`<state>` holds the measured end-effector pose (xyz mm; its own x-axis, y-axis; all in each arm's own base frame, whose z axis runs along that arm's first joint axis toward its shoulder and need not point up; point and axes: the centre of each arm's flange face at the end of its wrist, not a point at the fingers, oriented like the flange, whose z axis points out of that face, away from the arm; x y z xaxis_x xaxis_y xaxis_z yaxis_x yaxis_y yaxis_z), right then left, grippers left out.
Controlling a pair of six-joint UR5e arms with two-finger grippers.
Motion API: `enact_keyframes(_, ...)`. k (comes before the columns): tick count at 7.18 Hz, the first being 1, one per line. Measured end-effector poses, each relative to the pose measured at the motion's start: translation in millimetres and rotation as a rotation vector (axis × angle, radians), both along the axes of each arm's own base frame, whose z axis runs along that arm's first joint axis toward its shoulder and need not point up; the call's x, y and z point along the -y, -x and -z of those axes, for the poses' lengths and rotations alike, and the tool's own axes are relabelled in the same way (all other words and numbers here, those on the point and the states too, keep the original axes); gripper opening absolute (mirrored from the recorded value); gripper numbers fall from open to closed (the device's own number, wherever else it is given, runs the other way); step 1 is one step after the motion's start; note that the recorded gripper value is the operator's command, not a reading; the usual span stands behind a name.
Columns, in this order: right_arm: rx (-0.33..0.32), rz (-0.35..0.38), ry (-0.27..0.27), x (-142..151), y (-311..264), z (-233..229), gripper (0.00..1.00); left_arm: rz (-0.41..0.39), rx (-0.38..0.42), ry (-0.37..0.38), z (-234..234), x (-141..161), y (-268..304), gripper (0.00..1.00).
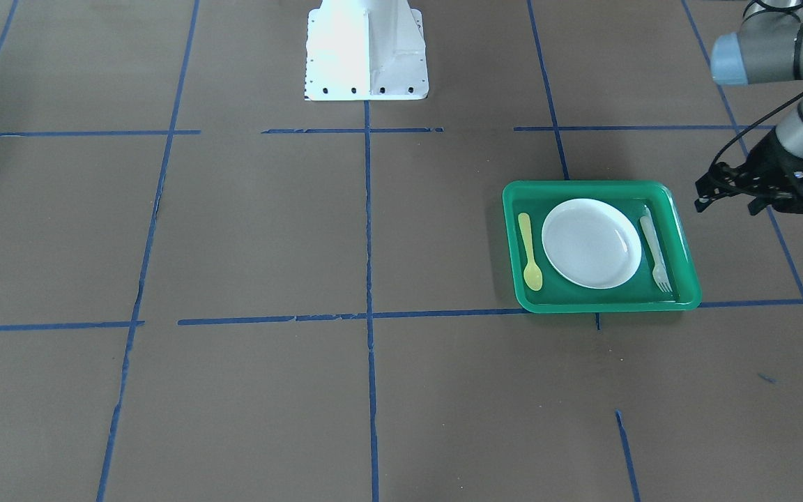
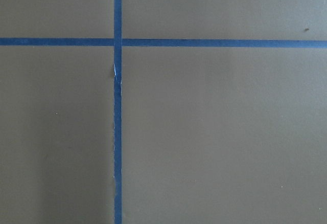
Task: Place fork
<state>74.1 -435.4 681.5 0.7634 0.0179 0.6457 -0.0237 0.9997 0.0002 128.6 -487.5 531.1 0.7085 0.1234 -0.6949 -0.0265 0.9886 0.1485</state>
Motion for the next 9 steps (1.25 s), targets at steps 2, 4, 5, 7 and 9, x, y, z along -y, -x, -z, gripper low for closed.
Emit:
enact_keyframes(2,0.000,0.000,0.000,0,0,0,1.00,-0.035,0.082,-0.055,-30,8,110,1.00)
enact_keyframes(4,0.000,0.000,0.000,0,0,0,1.00,-0.014,0.078,-0.011,-75,-18,182,1.00)
enact_keyframes(5,0.000,0.000,0.000,0,0,0,1.00,-0.020,0.052,-0.003,-87,-30,192,1.00)
enact_keyframes(7,0.000,0.001,0.000,0,0,0,1.00,-0.025,0.023,0.001,-93,-39,196,1.00)
enact_keyframes(9,0.000,0.000,0.001,0,0,0,1.00,-0.025,0.026,-0.007,-91,-36,197,1.00)
